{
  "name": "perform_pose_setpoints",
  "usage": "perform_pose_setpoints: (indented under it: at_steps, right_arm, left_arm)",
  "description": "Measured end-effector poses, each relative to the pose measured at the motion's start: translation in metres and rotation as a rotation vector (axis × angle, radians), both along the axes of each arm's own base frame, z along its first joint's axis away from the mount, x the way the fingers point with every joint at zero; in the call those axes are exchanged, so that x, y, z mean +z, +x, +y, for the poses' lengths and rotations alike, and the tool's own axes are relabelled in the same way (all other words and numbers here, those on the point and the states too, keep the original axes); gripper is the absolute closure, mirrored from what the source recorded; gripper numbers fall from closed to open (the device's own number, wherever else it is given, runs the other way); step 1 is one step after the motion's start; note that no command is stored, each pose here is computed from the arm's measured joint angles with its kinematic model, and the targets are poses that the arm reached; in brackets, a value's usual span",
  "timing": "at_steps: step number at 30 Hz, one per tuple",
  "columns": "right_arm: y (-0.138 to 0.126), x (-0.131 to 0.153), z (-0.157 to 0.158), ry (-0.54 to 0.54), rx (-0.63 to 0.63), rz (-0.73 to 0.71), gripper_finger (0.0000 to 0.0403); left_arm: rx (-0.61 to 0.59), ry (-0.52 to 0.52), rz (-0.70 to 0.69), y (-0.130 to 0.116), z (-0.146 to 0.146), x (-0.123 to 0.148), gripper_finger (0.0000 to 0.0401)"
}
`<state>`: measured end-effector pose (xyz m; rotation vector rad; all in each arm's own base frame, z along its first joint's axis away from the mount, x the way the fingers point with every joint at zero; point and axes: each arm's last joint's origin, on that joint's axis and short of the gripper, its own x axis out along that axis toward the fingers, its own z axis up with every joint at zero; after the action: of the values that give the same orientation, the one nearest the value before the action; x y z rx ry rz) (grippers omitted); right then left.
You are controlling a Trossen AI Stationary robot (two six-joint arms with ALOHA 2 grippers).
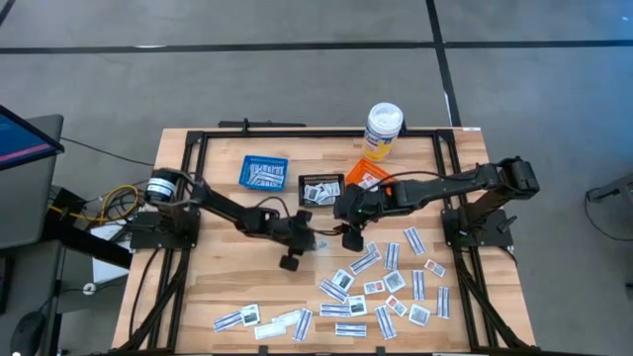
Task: Pick & Place First Aid Supplies
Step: Put the ointment pack into the orange bin
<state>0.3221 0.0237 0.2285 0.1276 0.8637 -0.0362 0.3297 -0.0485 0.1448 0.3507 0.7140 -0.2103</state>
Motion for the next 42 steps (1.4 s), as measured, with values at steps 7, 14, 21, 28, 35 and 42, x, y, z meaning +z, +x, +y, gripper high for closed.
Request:
perform_pose_setpoints:
  at_steps: [7,14,21,28,35,42]
  right_arm:
    - [0.005,-0.009,0.002,0.098,-0.119,0.020,0.0244]
    - [0.025,-0.062,0.018,0.156,-0.184,0.125,0.0244]
    - [0.048,-0.082,0.011,0.185,-0.240,0.135,0.0244]
    - [0.056,-0.103,0.007,0.251,-0.346,0.184,0.0244]
    - [0.058,-0.104,0.008,0.270,-0.337,0.170,0.0244]
    - [0.058,-0.103,0.014,0.268,-0.322,0.169,0.0261]
  left_arm:
    - [0.011,0.011,-0.026,-0.004,0.004,0.012,0.0309]
    - [0.067,0.102,-0.063,-0.025,-0.015,0.036,0.0309]
    - [0.217,-0.024,-0.011,-0.047,-0.021,0.011,0.0309]
    - [0.255,-0.066,-0.133,-0.048,-0.018,0.008,0.0309]
    - [0.235,-0.057,-0.158,-0.044,-0.019,0.001,0.0309]
    - [0.211,0.017,-0.227,-0.030,-0.022,-0.017,0.0309]
